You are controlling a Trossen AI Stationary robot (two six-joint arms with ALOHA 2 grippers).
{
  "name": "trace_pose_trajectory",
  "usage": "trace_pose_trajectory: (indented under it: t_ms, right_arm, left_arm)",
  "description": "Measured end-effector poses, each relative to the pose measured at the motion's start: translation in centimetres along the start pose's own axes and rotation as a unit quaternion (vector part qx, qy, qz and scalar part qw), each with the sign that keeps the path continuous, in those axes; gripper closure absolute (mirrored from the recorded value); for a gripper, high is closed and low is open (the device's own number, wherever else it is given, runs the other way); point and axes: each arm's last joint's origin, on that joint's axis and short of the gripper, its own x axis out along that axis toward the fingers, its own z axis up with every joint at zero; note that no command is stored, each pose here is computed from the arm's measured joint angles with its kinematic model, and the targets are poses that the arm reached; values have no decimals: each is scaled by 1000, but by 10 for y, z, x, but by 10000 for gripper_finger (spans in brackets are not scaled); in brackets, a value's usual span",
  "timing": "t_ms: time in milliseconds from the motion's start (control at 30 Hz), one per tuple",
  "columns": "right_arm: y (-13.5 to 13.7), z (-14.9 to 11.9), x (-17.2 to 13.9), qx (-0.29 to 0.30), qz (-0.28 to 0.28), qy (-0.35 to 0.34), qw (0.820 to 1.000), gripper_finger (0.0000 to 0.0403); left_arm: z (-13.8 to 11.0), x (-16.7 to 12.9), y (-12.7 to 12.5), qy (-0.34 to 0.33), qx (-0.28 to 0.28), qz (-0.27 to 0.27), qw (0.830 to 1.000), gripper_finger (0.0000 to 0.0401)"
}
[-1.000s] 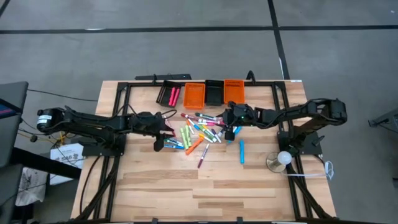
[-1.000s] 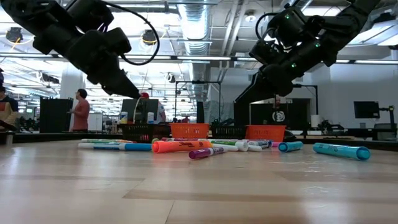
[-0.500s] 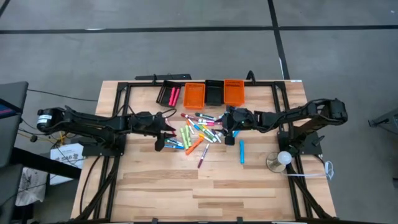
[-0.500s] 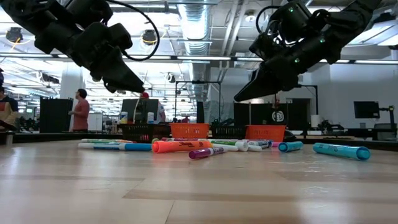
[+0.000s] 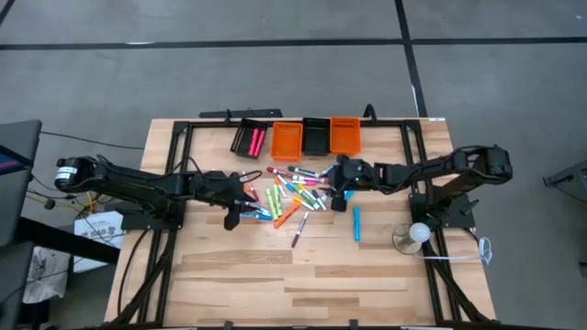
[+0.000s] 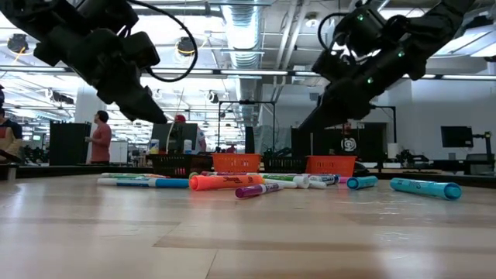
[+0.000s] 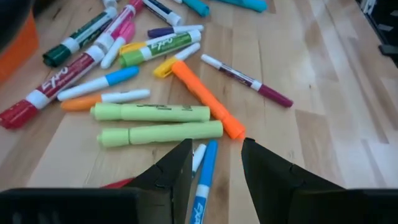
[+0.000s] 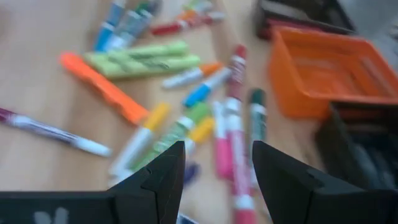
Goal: Pick & Place Markers
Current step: Put the big orange highlighter pen into the left black basket
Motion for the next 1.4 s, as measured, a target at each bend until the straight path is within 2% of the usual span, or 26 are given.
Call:
trace_pose_trajectory:
  t_ms: [267,500,600,767,933,1067,1267,1400]
  right_arm:
    - [-23,-5,1,17,-49,11,999,226]
    - [-28,-1,1,-13,-52,-12,998,226]
    - [-27,2,1,-27,-18,-27,999,226]
    - [-19,17,0,-50,74,-75,993,226]
    - [0,29,-2,-105,102,-94,985,226]
    - [13,38,-5,-141,118,-112,977,226]
    - [31,49,-3,-159,142,-126,969,226]
    - [46,54,14,-170,163,-114,965,226]
  left_arm:
    - [2,-1,11,-5,13,22,1000,266]
    - [3,-2,19,-7,2,40,999,266]
    - [3,-2,20,-9,1,43,999,266]
    - [8,-2,20,-37,4,39,999,266]
    - [17,-3,16,-80,10,22,996,266]
    - [18,-2,7,-90,21,-2,996,266]
    - [17,-2,-4,-90,37,-26,995,266]
    - [18,-2,-12,-96,45,-43,993,266]
